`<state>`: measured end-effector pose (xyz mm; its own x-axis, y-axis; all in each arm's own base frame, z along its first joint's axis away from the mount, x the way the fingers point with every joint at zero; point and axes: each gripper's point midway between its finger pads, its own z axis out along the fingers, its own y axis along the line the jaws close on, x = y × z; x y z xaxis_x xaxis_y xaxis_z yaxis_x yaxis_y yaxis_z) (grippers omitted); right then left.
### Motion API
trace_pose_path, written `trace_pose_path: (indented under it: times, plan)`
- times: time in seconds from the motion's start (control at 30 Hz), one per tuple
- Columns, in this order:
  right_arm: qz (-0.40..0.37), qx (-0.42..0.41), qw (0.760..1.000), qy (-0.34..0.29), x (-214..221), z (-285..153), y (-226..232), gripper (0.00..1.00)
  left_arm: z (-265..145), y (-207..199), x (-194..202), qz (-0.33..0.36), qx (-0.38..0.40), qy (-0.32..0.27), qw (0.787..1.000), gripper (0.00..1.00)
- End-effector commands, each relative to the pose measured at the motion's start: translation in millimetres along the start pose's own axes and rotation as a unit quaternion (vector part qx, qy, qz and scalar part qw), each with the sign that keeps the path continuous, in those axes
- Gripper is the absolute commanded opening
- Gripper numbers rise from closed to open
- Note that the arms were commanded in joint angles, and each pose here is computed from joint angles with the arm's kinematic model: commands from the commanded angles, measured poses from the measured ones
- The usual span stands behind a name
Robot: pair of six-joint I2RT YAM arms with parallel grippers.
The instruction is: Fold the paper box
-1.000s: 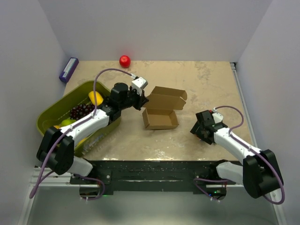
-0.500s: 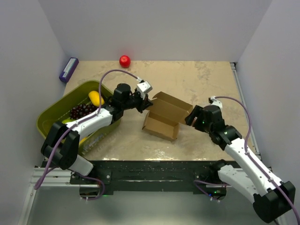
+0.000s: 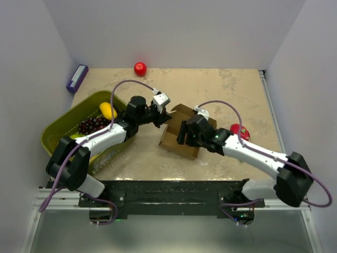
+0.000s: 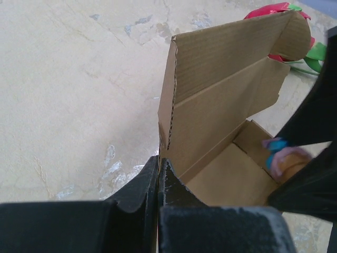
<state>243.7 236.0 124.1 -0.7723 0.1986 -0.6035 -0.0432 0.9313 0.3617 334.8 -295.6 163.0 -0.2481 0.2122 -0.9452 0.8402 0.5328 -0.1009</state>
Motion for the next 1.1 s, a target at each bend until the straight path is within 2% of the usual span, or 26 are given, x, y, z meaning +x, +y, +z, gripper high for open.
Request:
trace_pose_path:
  times: [0.0, 0.2, 0.3, 0.4, 0.43, 0.57, 0.83, 0.97, 1.07]
  plan:
    - [0.015, 0.014, 1.0, -0.006, -9.3, 28.2, 15.9, 0.39, -3.2, -3.2, -23.4, 0.017, 0.003, -0.038, 0.999, 0.0]
    - [0.041, 0.036, 0.998, 0.004, 5.9, 46.2, 6.2, 0.43, -2.4, -4.1, -23.8, 0.004, 0.001, -0.039, 0.999, 0.0]
    - [0.055, 0.037, 0.998, -0.002, 6.8, 51.8, 6.0, 0.49, -0.7, -5.0, -22.6, -0.003, 0.006, -0.039, 0.999, 0.0]
    - [0.052, 0.05, 0.997, 0.007, 13.4, 58.4, 1.7, 0.58, 2.6, -8.8, -20.4, -0.007, 0.015, -0.038, 0.999, 0.0]
    - [0.049, 0.057, 0.997, 0.011, 16.9, 61.3, -1.6, 0.66, 4.2, -9.7, -18.1, -0.008, 0.016, -0.036, 0.999, 0.0]
    - [0.045, 0.065, 0.997, 0.012, 19.2, 60.6, -7.0, 0.85, 6.6, -10.0, -13.5, -0.009, 0.017, -0.031, 0.999, 0.0]
    - [0.023, 0.066, 0.998, 0.006, 10.5, 49.9, -6.8, 0.96, 11.3, -19.3, -9.3, 0.001, 0.055, -0.024, 0.998, 0.0]
    - [0.015, 0.038, 0.999, -0.004, 1.7, 32.5, 2.4, 0.96, 12.8, -15.3, -4.0, 0.014, 0.049, -0.011, 0.999, 0.0]
    - [0.0, -0.026, 0.999, -0.041, -16.6, 4.5, 17.4, 0.94, 12.8, -10.0, -0.8, 0.025, 0.036, -0.002, 0.999, 0.0]
